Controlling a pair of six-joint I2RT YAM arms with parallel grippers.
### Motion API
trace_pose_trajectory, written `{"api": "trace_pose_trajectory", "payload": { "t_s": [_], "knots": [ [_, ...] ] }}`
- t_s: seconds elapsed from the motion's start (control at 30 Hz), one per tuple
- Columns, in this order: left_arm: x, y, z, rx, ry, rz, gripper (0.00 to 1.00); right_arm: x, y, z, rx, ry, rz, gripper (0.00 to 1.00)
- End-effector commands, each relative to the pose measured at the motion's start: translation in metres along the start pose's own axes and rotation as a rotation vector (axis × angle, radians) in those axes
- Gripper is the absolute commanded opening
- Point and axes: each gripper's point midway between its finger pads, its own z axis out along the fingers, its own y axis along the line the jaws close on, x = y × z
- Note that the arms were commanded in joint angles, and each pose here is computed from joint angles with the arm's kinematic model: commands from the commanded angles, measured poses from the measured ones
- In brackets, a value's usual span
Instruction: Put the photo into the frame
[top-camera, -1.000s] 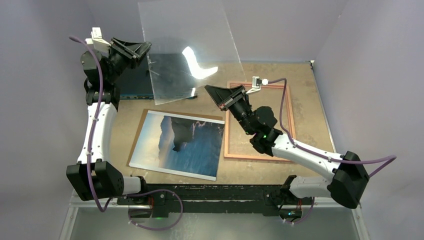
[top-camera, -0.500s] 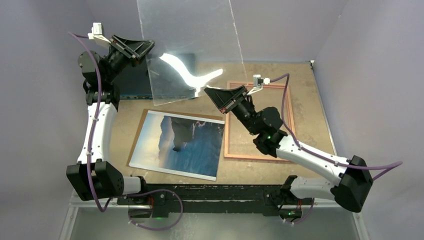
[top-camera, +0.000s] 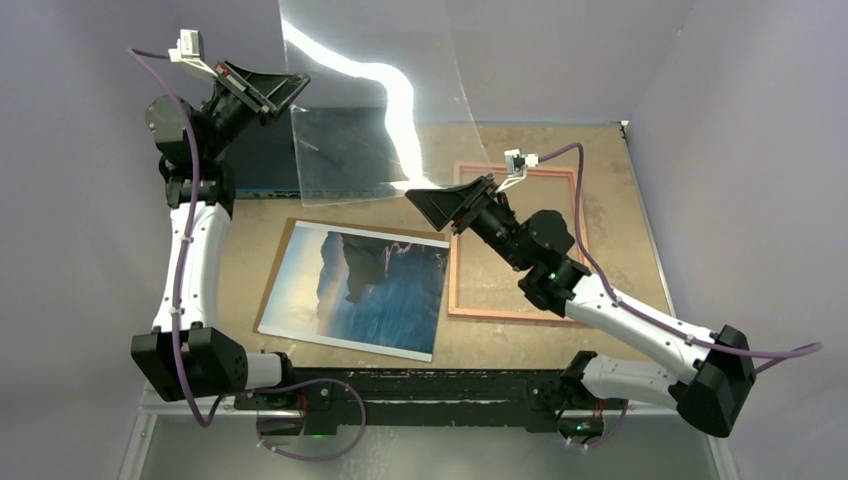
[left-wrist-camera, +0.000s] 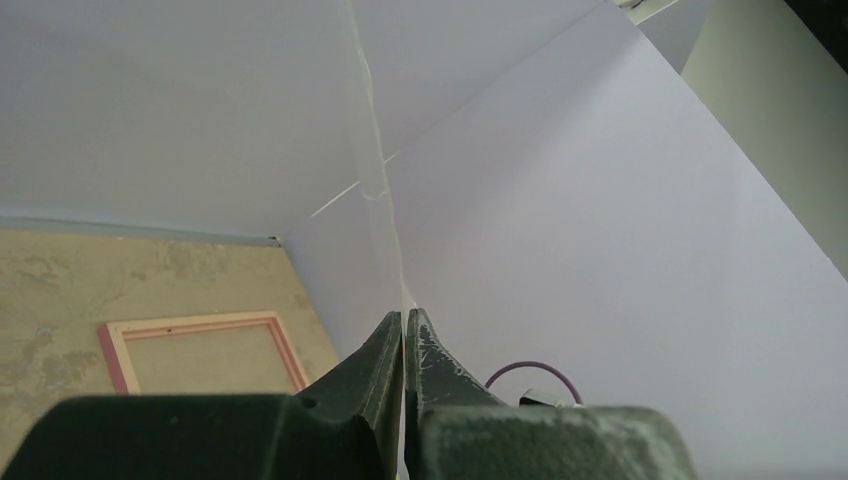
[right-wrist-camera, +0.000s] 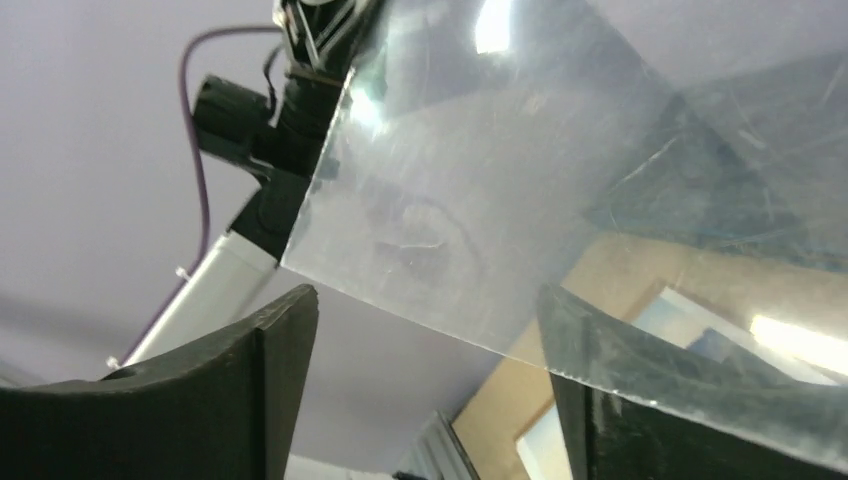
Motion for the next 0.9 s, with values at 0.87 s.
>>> {"api": "trace_pose_trajectory", "payload": {
  "t_s": [0.87],
  "knots": [
    [0.013, -0.083, -0.028, 0.112, 0.176, 0.704, 0.00, -0.002, -0.007, -0.033, -0.203, 0.208, -0.303, 0.99]
  ]
}}
